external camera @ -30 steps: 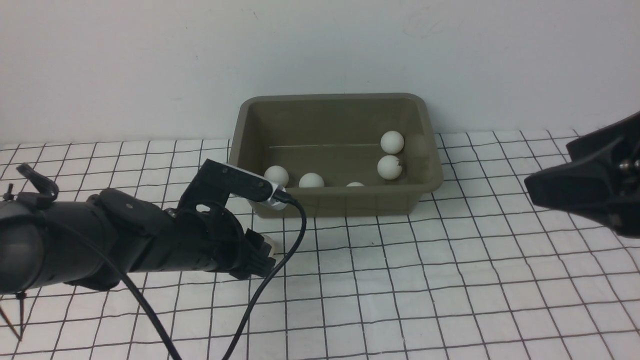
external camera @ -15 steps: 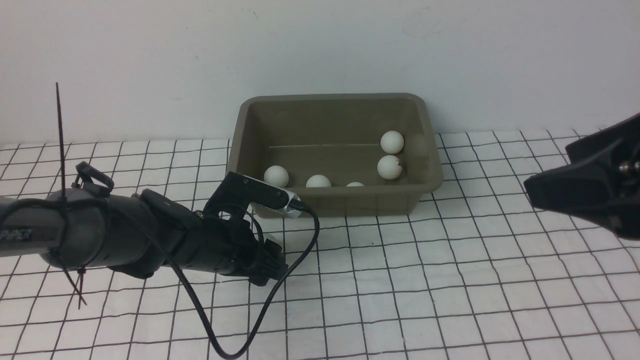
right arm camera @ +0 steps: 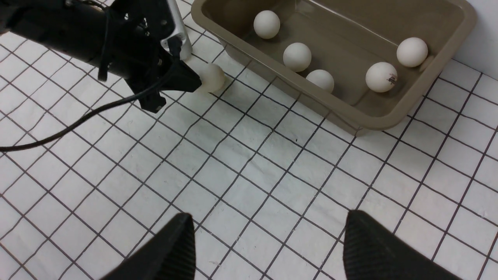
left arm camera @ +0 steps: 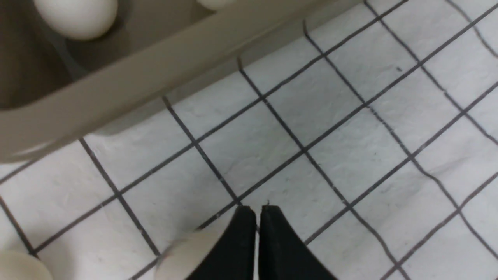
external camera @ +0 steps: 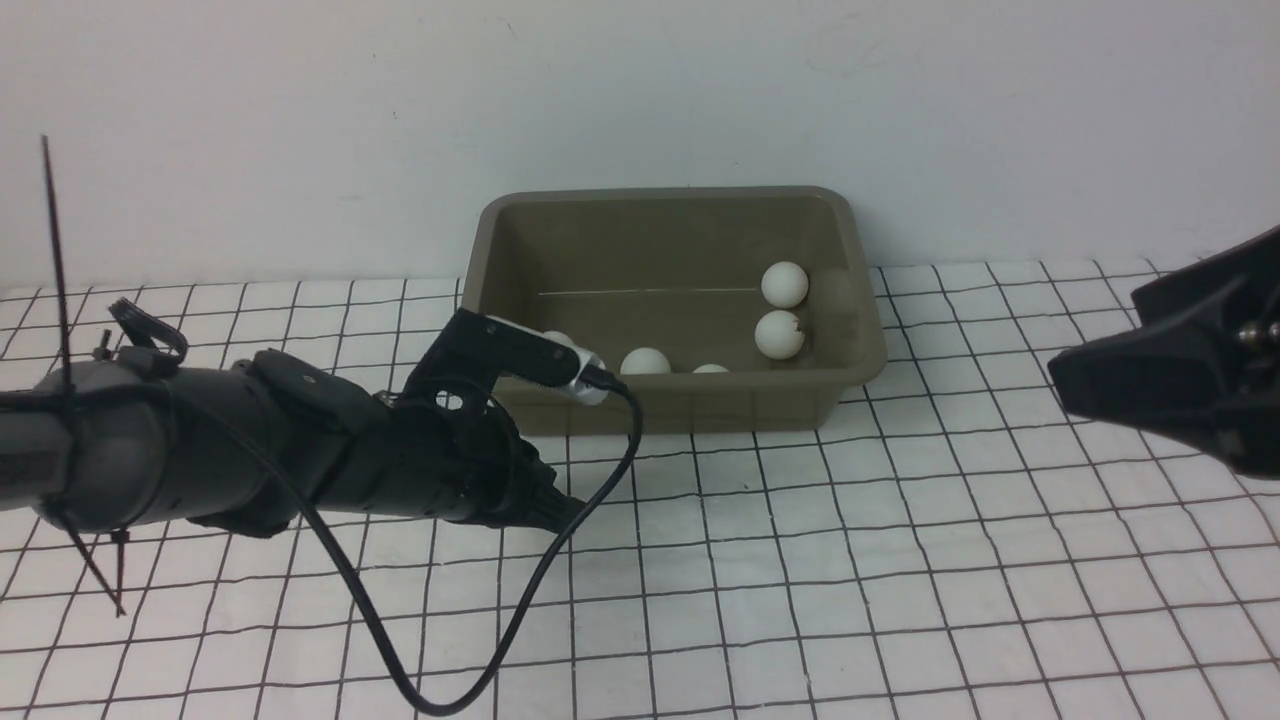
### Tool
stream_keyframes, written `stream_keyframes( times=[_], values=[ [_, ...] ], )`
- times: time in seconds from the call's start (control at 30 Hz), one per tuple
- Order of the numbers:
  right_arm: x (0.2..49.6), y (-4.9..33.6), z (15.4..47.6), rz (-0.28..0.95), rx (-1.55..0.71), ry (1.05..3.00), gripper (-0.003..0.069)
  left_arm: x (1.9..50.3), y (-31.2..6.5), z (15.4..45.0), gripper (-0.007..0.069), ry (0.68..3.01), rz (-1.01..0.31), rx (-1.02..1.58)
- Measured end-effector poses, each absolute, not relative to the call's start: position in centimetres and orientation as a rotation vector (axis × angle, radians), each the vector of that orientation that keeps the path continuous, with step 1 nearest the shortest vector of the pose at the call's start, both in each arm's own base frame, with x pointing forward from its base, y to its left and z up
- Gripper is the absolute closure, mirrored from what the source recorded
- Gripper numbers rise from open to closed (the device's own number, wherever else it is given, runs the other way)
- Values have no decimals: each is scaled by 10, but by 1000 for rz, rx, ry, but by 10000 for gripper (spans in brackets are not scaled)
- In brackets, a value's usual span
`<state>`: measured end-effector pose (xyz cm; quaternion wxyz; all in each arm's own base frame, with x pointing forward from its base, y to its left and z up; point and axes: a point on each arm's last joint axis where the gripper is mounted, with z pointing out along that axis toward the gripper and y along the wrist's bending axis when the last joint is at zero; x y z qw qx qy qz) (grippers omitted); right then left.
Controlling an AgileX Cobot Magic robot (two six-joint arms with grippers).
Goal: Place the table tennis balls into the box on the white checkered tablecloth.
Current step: 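Reach for and grasp a ping pong ball on the table beside the basket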
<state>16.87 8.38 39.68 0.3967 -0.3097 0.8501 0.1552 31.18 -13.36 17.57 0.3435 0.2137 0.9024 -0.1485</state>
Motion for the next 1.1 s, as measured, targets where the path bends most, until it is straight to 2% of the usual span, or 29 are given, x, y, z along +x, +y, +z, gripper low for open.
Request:
stream_keyframes(
  times=[0.3,0.43,0.5,0.53,0.63,0.73,0.83,1.1],
  values=[
    [169,83,396,375,-789,2154,197,300,-138,197,624,2302,-493,646],
    [169,82,396,352,-797,2160,197,287,-133,203,557,2379,-599,728],
    [169,82,396,352,-797,2160,197,281,-120,205,484,2468,-564,714],
    [169,82,396,352,-797,2160,197,281,-113,206,457,2496,-514,719],
    [169,82,396,352,-797,2160,197,283,-86,207,312,2598,-347,575],
    [169,82,396,352,-797,2160,197,287,-75,207,218,2610,-258,484],
    [169,82,396,348,-806,2156,197,289,-74,207,179,2595,-240,457],
    [170,82,396,340,-811,2142,197,300,-74,191,175,2598,-224,421]
  ],
)
